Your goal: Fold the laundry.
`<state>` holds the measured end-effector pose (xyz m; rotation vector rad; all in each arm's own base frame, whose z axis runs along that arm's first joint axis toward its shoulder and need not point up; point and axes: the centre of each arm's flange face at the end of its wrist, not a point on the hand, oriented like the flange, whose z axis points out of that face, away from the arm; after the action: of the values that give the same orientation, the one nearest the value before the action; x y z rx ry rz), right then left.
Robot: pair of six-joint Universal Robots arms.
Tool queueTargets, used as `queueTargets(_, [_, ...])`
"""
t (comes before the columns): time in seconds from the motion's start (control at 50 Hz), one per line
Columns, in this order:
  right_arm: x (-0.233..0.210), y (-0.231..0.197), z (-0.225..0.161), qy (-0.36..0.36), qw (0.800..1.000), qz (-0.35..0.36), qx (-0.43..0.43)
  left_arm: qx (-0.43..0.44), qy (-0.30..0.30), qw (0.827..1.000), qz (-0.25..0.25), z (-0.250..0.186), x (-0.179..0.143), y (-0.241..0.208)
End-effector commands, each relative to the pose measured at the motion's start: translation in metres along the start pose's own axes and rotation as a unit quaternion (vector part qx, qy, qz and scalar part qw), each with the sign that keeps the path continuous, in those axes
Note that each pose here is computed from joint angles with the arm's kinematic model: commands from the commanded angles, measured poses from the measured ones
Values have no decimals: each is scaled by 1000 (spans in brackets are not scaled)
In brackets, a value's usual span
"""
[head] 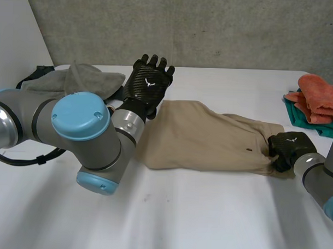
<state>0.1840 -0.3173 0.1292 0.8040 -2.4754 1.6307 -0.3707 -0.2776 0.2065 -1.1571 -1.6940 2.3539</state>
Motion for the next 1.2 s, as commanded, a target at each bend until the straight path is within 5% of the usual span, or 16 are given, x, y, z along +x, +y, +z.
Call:
queueTargets(0.02, [22,1,-9,52,998,-42,-10,5,-7,1000,1,-3,-6,-9])
queueTargets(0.14, [65,-13,-28,120,976,-179,-10,13,-12,1000,0,-11,-16,-21])
queueTargets(0.24, [59,-34,-25,129,958,-253,32,15,-13,1000,0,-19,-20,-26])
queueTargets(0.36, [-54,-83,-35,22,923,-315,219,12,-14,1000,0,-24,-22,-27])
queueTargets(0.44, [-155,-59,-53,-140,869,-358,313,9,-12,1000,0,-26,-21,-25])
queueTargets(0.52, [-183,-35,-60,-201,847,-389,302,9,-13,1000,0,-26,-22,-25])
queueTargets(0.66, [-152,-74,-71,-148,890,-310,299,31,-28,999,-10,-17,-28,-34])
queueTargets(0.72, [-96,-109,-79,-120,937,-120,305,54,-40,997,-34,-7,-34,-44])
queueTargets(0.82, [-51,-124,-77,-123,947,92,281,85,-32,991,-101,14,-30,-54])
queueTargets(1.0, [-20,-95,-36,-98,979,107,141,8,111,980,-163,17,49,-39])
queueTargets(1.2, [-38,-57,14,-149,984,100,15,-152,158,962,-161,-3,83,6])
